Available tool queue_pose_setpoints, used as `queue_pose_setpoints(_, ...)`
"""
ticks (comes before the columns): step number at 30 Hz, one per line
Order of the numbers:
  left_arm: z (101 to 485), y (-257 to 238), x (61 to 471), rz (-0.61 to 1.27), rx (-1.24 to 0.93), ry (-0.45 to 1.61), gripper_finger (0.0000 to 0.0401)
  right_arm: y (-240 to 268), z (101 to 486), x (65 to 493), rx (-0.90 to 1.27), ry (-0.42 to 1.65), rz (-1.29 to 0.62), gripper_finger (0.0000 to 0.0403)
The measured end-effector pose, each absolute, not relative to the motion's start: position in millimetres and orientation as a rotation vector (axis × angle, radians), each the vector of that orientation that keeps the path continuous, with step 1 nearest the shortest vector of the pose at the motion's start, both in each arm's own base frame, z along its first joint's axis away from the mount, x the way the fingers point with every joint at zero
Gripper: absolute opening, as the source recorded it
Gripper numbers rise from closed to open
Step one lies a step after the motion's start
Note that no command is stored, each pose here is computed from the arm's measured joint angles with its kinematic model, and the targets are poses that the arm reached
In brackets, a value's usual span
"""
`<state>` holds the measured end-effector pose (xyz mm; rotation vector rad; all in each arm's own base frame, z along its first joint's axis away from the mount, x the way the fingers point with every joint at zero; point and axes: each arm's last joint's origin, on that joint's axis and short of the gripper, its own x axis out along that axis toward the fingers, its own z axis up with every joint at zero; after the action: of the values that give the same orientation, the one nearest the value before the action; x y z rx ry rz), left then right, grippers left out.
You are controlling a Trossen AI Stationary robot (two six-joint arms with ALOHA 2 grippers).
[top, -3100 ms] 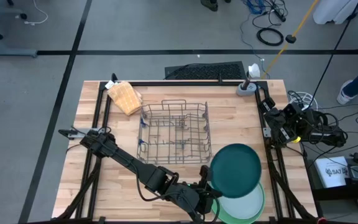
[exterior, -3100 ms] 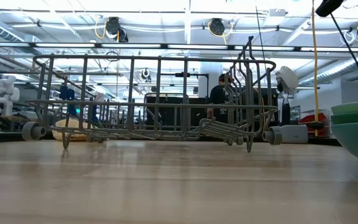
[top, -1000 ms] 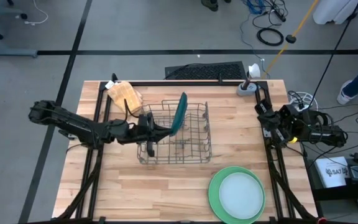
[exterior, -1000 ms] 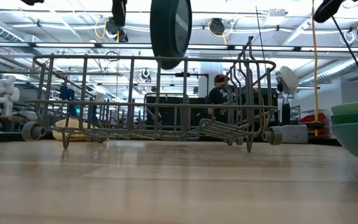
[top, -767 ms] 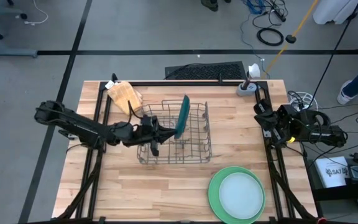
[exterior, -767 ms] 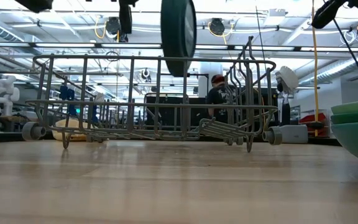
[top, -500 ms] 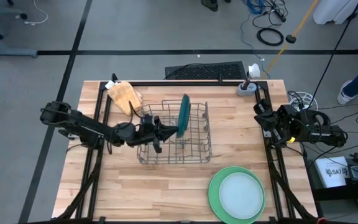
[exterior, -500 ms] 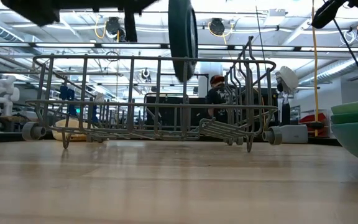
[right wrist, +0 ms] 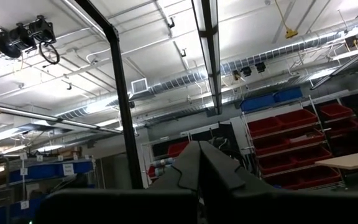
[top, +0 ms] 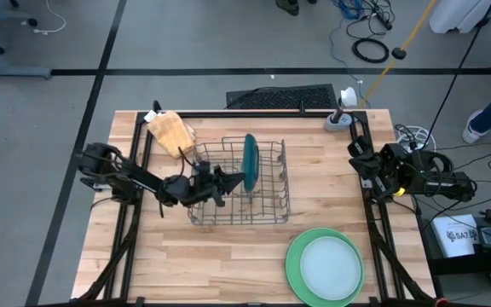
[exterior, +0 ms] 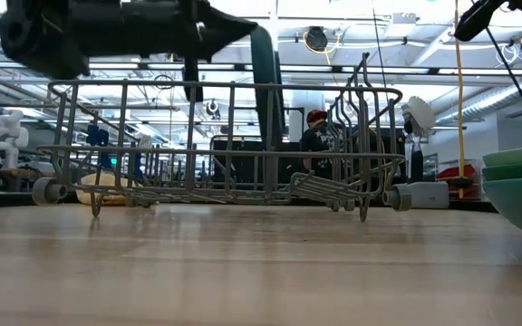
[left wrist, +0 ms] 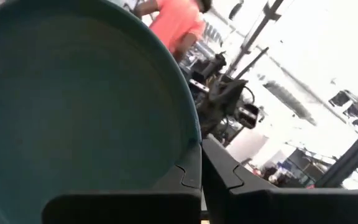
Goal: Sort dishes
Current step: Put the green plate in the dish rack
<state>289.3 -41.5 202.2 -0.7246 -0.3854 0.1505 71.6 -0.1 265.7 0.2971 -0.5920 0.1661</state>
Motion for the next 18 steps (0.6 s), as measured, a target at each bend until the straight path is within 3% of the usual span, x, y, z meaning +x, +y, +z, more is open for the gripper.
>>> queue_pose_setpoints(18, 187.0, -42.8, 293.6, 0.189, -0.756, -0.425, 0.0, -0.1, 265.6, 71.7, 0.295, -0.592, 0.166, 0.0)
